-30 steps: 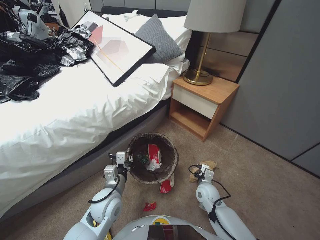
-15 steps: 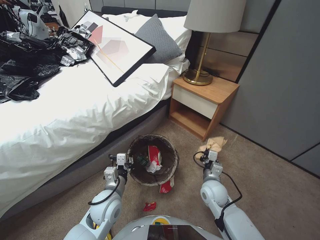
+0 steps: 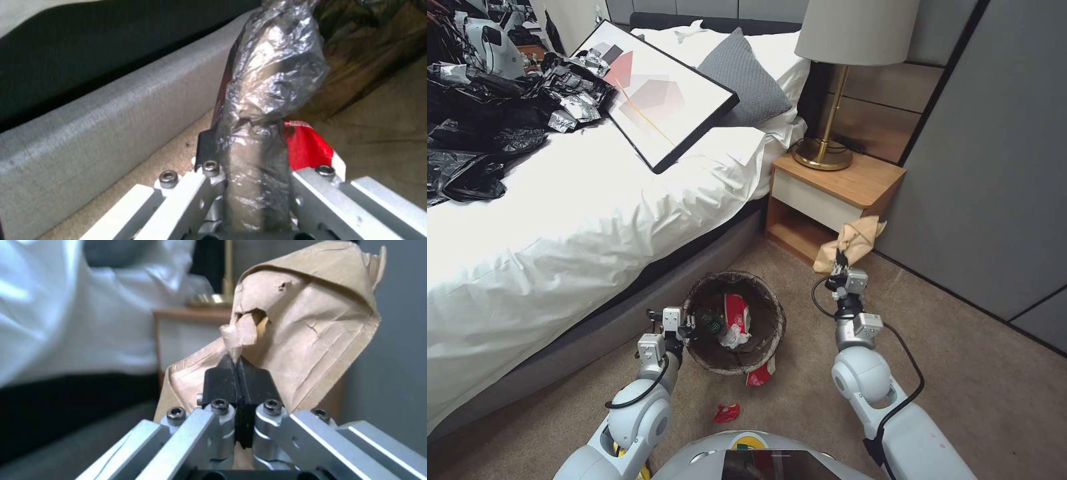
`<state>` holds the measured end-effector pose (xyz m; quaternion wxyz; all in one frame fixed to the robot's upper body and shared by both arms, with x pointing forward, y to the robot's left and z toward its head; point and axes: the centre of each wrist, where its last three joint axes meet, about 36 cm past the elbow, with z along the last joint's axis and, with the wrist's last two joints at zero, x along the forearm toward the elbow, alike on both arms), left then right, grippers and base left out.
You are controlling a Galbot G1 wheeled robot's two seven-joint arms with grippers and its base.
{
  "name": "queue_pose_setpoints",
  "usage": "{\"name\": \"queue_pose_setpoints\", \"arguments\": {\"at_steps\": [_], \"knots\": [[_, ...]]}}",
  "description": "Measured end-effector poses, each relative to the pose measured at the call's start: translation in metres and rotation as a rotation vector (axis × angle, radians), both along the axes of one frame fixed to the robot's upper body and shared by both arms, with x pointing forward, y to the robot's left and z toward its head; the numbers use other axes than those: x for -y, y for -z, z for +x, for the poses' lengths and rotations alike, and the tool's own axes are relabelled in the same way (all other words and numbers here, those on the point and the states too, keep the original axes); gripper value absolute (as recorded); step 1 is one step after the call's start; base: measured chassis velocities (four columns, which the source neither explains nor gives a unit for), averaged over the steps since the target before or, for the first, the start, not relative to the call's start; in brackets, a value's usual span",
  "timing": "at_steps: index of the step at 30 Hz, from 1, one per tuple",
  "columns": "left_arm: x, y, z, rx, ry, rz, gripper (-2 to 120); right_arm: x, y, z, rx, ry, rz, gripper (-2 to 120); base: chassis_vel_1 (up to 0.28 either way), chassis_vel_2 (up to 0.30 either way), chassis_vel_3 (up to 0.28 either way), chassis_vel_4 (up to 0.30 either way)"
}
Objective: Pick up the trash bin, then pick up the garbage from the floor and place it into the trash bin.
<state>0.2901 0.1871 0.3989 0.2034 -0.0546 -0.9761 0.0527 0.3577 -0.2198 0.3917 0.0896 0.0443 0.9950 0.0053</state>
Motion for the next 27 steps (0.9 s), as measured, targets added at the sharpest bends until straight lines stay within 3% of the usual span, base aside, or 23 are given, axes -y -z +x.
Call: {"name": "queue_pose_setpoints", "arguments": {"at_steps": [3, 13, 27], "knots": [[0.003, 0.0, 0.0, -0.004, 0.003, -0.004, 2, 0.0, -0.021, 0.0, 0.082, -0.093, 0.004, 0, 0.0, 0.0, 0.0, 0.0], [0.006, 0.001, -0.006, -0.009, -0.002, -0.004, 2, -0.014, -0.041, -0.016, 0.215, -0.339, 0.038, 0, 0.0, 0.0, 0.0, 0.0], [0.008, 0.001, -0.009, -0.005, -0.005, -0.003, 2, -0.012, -0.046, -0.043, 0.209, -0.599, -0.023, 0, 0.0, 0.0, 0.0, 0.0]]}}
